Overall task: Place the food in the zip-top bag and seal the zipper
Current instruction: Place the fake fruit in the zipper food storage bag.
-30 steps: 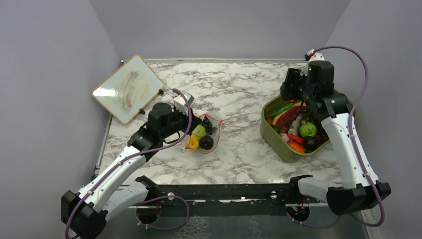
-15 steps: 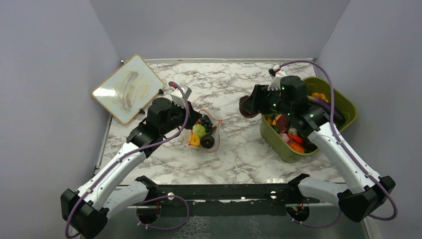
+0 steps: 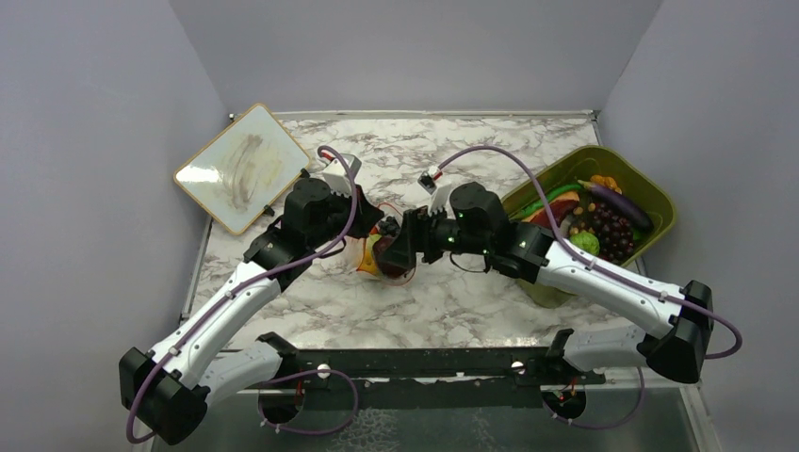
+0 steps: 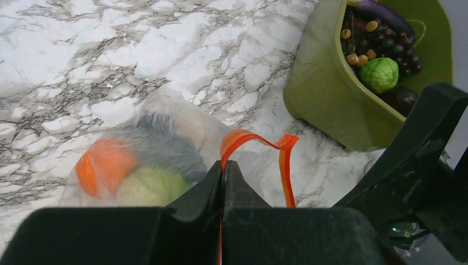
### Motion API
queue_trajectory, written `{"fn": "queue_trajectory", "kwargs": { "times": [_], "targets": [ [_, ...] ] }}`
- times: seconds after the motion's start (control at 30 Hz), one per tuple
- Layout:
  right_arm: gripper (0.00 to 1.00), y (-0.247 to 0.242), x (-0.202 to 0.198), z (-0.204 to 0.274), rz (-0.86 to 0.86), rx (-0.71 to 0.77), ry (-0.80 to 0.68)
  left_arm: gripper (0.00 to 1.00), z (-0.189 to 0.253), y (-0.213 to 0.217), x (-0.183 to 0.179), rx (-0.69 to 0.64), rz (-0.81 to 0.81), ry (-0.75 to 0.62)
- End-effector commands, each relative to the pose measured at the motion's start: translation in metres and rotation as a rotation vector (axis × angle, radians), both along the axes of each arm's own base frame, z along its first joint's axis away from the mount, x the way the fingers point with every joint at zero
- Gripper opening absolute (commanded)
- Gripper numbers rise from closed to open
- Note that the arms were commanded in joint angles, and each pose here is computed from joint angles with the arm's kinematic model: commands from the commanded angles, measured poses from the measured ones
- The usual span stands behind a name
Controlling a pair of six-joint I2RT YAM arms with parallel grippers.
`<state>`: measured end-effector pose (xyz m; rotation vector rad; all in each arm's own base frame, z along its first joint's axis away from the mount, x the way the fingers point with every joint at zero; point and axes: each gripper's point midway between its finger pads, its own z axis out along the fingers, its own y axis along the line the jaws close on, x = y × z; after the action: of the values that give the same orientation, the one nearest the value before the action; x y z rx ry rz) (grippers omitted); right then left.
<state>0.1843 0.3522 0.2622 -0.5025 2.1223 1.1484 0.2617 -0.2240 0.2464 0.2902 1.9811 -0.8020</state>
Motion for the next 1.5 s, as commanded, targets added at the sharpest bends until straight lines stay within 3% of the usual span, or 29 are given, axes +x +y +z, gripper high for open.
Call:
{"fn": "queue_trajectory", "kwargs": {
  "times": [0.0,0.27,0.43,0.63,0.83,1.07,1.2,1.37,1.47],
  "targets": [
    [0.47,0.013,0.007,0.002,-0.071,0.035,0.006,0.00,0.019,-0.003,0.005,-0.050,0.023,-0.021],
    [0.48,-0.004,0.026,-0.023,-0.212,-0.087,0.018,0.00,0.016,-0.003,0.000,-0.048,0.008,-0.020],
    [0.48,-0.003,0.037,-0.024,-0.269,-0.076,0.005,0.00,0.021,-0.006,-0.005,-0.068,-0.022,-0.026],
    [0.48,0.002,0.055,-0.021,-0.363,0.036,-0.020,0.00,0.017,-0.014,-0.014,-0.132,-0.055,0.020],
    [0.53,0.004,0.071,-0.043,-0.488,-0.003,0.059,0.00,0.019,-0.015,-0.018,-0.169,-0.050,0.041],
    [0.53,0.001,0.090,-0.054,-0.565,-0.007,0.003,0.00,0.016,-0.015,-0.015,-0.180,-0.030,0.060],
    [0.61,-0.007,0.102,-0.056,-0.645,0.013,-0.034,0.00,0.019,-0.016,-0.010,-0.203,-0.012,0.067],
    [0.77,0.002,0.096,-0.050,-0.587,0.035,-0.030,0.00,0.021,-0.015,-0.004,-0.188,0.006,0.051],
    [0.80,-0.002,0.089,-0.050,-0.553,-0.011,-0.028,0.00,0.016,-0.013,-0.003,-0.169,0.013,0.057]
  ]
}}
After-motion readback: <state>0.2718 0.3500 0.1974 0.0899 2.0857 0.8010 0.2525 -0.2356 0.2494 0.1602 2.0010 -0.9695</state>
